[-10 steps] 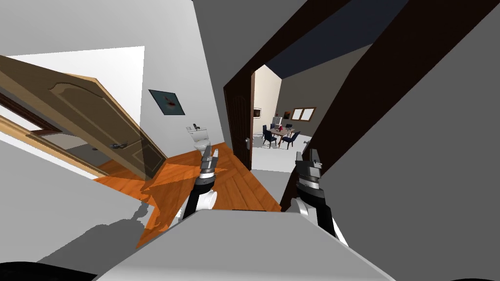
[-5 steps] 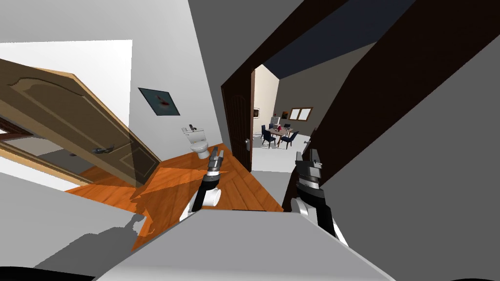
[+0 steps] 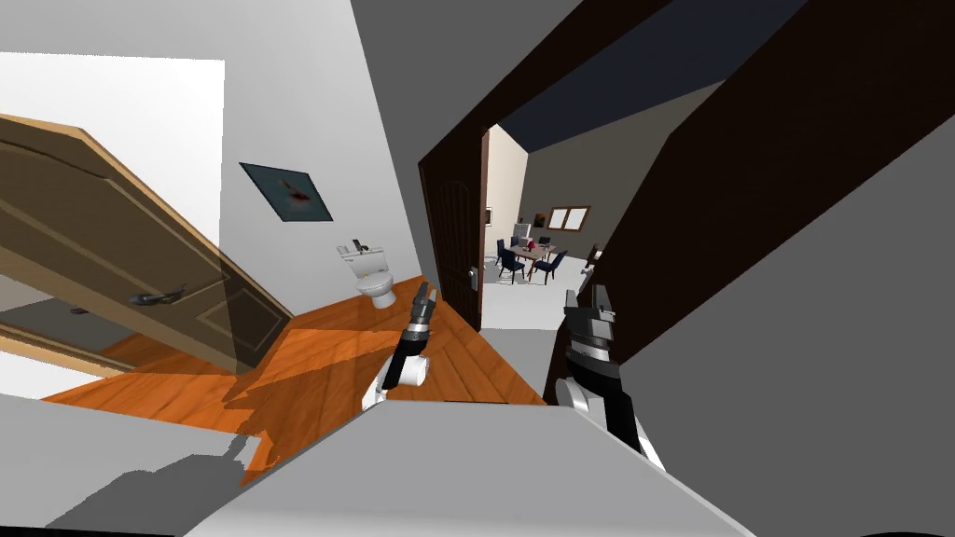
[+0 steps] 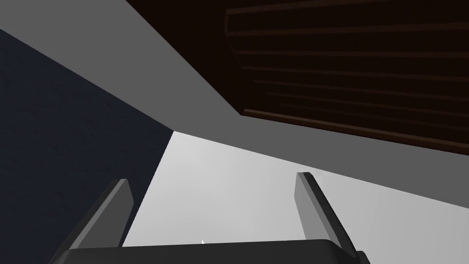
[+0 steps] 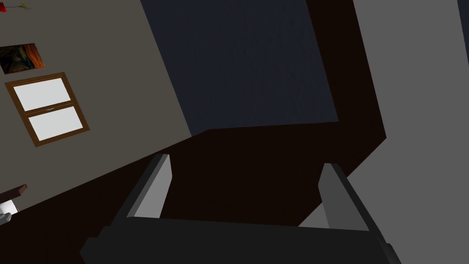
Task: Push the door open
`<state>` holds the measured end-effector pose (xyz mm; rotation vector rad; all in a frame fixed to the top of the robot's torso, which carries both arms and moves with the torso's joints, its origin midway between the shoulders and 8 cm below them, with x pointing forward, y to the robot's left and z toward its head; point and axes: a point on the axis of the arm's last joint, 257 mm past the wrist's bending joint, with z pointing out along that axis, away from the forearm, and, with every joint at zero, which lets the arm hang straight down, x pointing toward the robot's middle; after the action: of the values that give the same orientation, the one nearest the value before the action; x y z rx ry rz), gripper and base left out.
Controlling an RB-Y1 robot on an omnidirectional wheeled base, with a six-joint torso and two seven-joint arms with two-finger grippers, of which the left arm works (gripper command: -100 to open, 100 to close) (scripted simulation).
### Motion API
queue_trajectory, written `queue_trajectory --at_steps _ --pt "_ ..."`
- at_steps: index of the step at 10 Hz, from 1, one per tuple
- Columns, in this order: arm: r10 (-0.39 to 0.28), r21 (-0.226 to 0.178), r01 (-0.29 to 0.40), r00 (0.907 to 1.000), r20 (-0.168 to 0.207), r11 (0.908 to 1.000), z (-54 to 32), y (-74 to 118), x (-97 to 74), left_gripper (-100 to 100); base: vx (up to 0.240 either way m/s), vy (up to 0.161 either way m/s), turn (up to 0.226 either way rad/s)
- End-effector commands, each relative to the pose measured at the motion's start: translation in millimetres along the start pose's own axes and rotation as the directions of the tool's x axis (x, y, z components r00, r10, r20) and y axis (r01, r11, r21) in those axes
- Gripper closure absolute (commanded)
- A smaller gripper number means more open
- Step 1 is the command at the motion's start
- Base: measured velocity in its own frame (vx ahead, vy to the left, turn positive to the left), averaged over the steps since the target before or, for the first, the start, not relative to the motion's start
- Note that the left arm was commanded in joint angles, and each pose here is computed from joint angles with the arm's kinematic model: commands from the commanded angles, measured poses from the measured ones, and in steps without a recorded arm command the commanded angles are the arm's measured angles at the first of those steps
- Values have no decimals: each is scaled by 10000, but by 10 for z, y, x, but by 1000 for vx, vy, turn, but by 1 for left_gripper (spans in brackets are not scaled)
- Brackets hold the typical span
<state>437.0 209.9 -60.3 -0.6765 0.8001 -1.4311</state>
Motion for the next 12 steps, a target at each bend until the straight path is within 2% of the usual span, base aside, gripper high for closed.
queue_trajectory --at_steps 1,3,5,8,9,11,12 --pt "-194 -245 190 9997 -171 9995 10 144 111 -100 86 78 -87" --pt "-435 -502 416 9983 -375 9979 47 303 227 -100 89 97 -81" --pt "-548 -731 512 9974 -478 9960 46 425 287 -100 40 70 -36" --pt "-891 -1174 796 9929 -782 9899 87 672 474 -100 72 98 -93" --pt "-889 -1237 788 9930 -782 9892 73 700 475 -100 57 82 -25" --pt "-1105 -1582 941 9890 -981 9829 86 877 603 -100 51 73 -65" --pt "-1105 -1582 941 9890 -981 9829 86 877 603 -100 47 69 -38"
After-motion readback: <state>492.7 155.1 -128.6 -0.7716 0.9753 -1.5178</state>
